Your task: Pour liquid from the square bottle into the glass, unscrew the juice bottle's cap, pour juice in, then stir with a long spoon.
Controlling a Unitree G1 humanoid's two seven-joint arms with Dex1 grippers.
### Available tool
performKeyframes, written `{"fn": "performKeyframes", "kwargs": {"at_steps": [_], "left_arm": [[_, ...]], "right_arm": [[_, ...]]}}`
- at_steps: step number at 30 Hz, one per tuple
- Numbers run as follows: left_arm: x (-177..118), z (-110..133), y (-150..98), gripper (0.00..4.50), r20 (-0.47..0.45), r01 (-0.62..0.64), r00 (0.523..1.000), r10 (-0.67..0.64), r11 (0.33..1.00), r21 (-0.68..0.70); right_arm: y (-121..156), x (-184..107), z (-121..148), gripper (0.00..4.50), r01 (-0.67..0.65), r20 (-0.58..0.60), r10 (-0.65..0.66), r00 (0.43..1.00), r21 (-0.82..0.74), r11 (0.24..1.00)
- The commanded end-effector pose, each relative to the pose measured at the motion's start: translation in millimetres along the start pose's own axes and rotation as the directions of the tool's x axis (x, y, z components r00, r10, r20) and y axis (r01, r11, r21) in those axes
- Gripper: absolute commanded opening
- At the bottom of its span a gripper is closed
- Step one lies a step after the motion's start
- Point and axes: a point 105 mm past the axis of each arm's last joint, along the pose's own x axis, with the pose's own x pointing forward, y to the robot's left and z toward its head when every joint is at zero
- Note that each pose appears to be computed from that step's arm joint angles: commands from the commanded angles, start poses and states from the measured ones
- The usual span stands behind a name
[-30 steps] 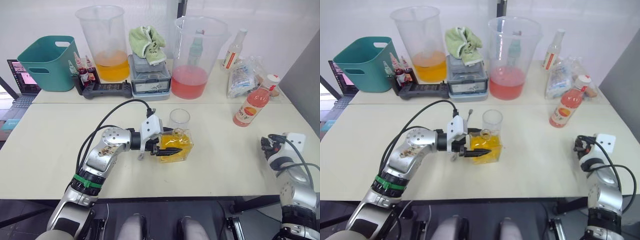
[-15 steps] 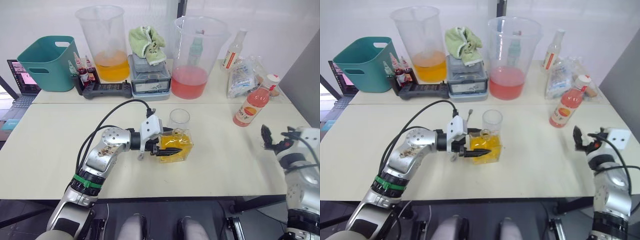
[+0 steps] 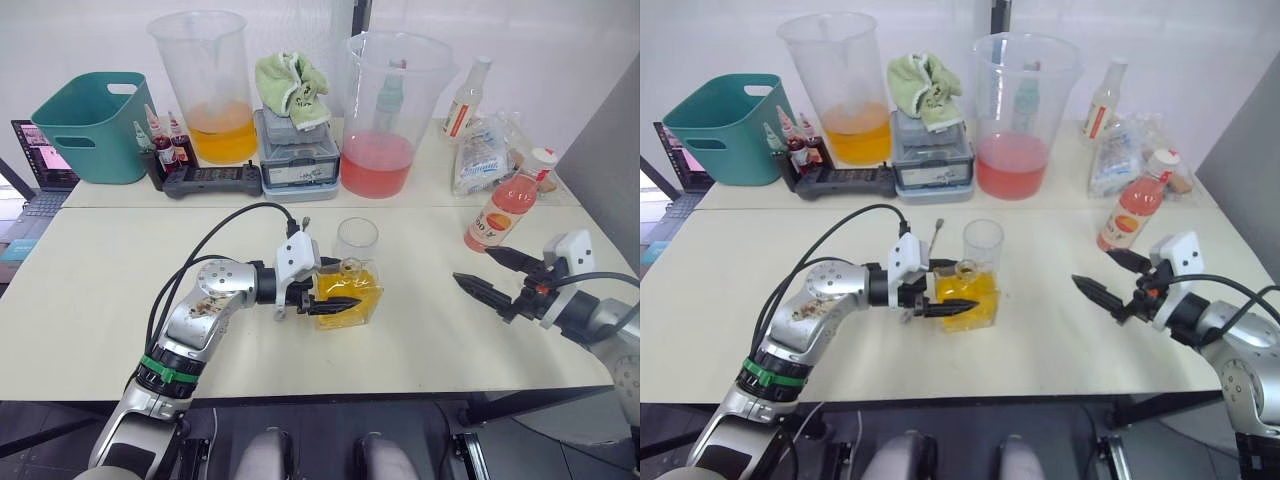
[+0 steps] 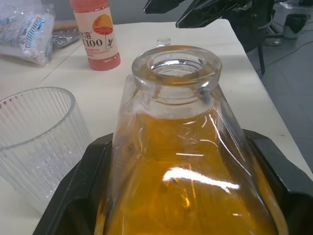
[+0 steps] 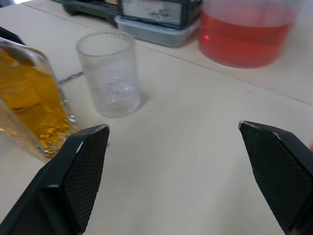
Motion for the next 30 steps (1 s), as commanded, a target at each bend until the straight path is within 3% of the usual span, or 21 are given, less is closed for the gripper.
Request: {"fn": "performKeyframes", "kwargs": {"at_steps": [1, 10, 16, 27, 30], "left_arm": [[-13, 35, -2, 2.8, 0.091, -0.03, 0.996, 0.024, 0.998, 0.062], [-63, 65, 12, 2.8, 0.106, -0.173, 0.98, 0.168, 0.984, 0.043], [-102, 82, 49, 2.8, 0.078, -0.321, 0.946, 0.315, 0.943, 0.084], [-91, 92, 116, 2.8, 0.091, -0.525, 0.85, 0.518, 0.824, 0.212], [-64, 81, 122, 2.8, 0.014, -0.458, 0.881, 0.473, 0.843, 0.283]], "right_arm": [[29, 12, 17, 4.49, -0.182, 0.008, 0.183, 0.983, -0.026, 0.983], [36, 19, 18, 4.49, -0.256, -0.001, 0.256, 0.967, -0.033, 0.966], [35, 27, 19, 4.49, -0.27, -0.011, 0.27, 0.963, -0.055, 0.961], [40, 34, 30, 4.49, -0.274, -0.005, 0.275, 0.961, -0.1, 0.956], [40, 33, 34, 4.49, -0.244, -0.001, 0.246, 0.969, -0.102, 0.964]]}}
